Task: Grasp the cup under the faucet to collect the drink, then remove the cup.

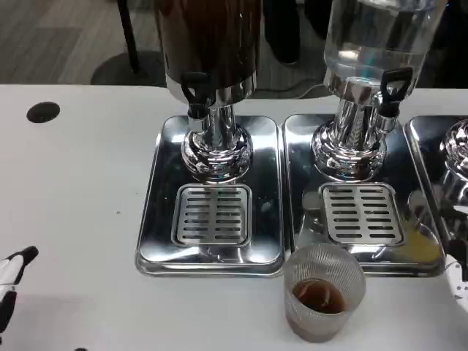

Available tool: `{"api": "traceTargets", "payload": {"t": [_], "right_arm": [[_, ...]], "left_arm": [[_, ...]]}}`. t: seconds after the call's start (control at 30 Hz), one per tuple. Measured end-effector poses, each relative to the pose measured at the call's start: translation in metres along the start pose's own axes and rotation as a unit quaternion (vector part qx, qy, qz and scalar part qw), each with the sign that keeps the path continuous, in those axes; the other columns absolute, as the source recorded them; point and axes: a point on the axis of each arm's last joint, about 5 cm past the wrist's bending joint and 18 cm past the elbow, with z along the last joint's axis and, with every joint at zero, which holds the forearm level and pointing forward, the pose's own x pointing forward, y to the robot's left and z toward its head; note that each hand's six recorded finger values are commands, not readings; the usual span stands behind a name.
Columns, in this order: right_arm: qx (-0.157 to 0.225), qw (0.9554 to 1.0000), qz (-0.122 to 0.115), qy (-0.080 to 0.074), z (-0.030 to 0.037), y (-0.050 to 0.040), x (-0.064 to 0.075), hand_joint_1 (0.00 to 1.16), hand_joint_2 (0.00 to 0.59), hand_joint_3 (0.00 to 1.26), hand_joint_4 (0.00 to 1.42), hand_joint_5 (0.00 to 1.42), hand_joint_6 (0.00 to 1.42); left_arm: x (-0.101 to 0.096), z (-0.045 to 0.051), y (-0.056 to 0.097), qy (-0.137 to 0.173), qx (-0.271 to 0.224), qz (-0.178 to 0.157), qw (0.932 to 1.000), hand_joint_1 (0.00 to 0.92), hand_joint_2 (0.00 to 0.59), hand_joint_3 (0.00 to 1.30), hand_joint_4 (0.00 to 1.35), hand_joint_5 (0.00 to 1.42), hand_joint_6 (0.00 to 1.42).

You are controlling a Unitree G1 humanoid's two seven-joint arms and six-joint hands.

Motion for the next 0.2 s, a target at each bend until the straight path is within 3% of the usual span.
{"api": "traceTargets", "payload": {"t": [0.2], "right_arm": [[0.001,1.0000,0.000,0.004,0.0000,0.0003,-0.0006,0.58,0.561,0.34,0.28,0.21,0.12]], "left_arm": [[0.0024,0.0013,-0.0018,-0.005,-0.004,0.000,1.0000,0.000,0.083,0.06,0.00,0.00,0.00]]}}
